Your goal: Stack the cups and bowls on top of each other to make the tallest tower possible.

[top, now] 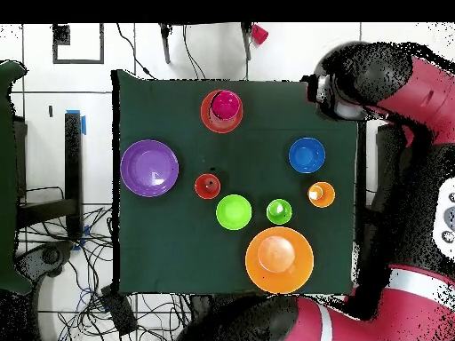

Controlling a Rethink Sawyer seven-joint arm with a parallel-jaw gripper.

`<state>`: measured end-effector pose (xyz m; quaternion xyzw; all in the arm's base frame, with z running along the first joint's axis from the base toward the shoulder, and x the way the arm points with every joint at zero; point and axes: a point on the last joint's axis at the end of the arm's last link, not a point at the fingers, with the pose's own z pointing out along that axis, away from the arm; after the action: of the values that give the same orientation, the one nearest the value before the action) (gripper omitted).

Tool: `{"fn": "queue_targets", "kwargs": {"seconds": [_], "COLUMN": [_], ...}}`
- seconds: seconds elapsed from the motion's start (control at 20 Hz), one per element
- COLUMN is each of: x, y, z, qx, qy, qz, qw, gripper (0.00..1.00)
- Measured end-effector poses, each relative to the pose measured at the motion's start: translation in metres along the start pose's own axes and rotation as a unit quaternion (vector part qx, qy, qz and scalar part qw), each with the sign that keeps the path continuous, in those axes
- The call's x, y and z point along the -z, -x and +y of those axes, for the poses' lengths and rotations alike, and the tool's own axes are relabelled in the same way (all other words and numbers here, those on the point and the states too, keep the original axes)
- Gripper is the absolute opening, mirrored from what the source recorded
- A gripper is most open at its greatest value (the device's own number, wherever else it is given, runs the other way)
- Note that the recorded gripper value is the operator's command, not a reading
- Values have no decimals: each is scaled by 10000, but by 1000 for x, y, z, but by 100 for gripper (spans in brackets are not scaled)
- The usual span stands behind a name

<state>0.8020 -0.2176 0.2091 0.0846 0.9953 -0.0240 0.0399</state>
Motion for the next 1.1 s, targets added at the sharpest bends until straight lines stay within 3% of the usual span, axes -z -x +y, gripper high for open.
{"fn": "queue_targets", "kwargs": {"seconds": [0.55, 1.1], "x": [-47, -78], "y": [-42, -74], "z": [-13, 4], "qx": [67, 258], "qy": [-202, -49], "qz": [-213, 22], "qw": [9995, 9997], "gripper": [100, 100]}}
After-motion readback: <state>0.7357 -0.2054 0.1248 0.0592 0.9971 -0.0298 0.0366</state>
